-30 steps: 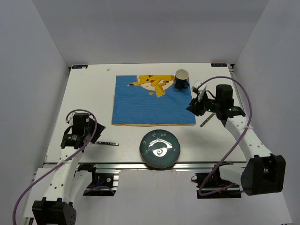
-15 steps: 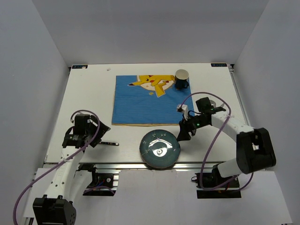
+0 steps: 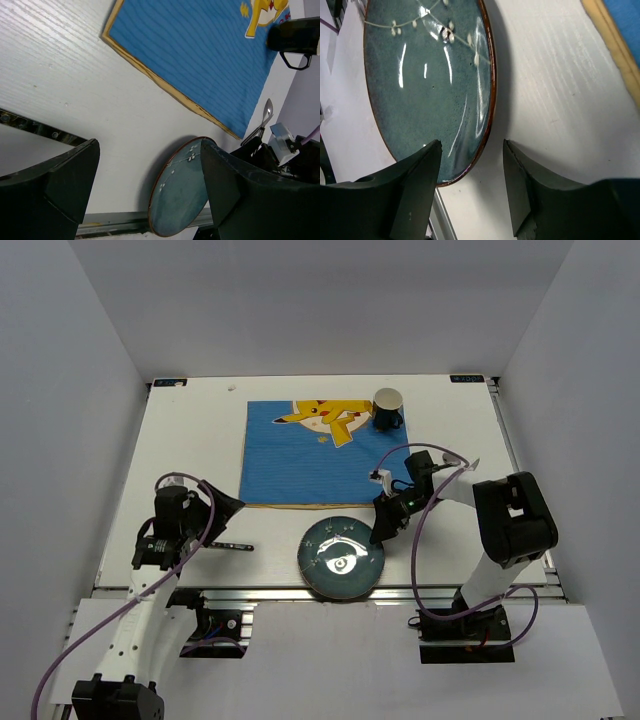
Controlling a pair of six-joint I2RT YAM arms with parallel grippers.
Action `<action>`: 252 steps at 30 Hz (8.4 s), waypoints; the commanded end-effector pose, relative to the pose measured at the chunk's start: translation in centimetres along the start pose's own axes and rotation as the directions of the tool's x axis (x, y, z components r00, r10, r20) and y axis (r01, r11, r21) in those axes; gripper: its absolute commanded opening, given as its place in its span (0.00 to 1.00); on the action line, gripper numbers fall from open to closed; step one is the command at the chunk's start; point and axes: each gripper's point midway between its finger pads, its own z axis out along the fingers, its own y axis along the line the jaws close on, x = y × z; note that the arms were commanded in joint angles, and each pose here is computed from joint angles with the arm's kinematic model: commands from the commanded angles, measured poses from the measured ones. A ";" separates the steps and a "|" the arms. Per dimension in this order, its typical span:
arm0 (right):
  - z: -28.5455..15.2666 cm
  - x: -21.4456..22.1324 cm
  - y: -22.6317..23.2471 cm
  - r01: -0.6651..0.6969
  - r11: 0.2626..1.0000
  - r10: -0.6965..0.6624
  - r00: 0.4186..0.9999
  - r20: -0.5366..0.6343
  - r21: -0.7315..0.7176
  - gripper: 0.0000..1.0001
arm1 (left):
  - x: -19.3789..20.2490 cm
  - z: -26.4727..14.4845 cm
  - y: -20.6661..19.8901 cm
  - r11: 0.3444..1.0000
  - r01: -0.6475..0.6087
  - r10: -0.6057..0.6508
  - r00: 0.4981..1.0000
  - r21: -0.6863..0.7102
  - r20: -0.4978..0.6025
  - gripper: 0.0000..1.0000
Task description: Set the dinner table for one person
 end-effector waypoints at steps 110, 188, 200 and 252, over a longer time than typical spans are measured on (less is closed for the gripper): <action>-5.0 -22.6 -10.1 -0.353 0.934 0.257 0.772 0.581 0.055 0.27 | -1.7 0.6 -4.9 0.981 -0.012 0.008 1.000 0.195 0.021 0.93; -16.7 0.9 -18.3 -0.727 0.224 0.456 0.667 0.589 0.649 0.40 | -3.1 -1.6 -0.7 0.995 -0.001 0.010 0.996 -0.103 0.086 0.66; -16.4 3.2 -17.7 -0.740 0.192 0.490 0.642 0.590 0.645 0.16 | -3.2 -1.5 -0.7 0.995 -0.010 0.019 0.996 -0.098 0.093 0.66; -11.8 -6.3 -5.8 -0.559 0.730 0.357 0.802 0.479 0.393 0.00 | -3.5 -1.6 -1.7 0.998 -0.022 0.027 0.995 -0.051 0.101 0.65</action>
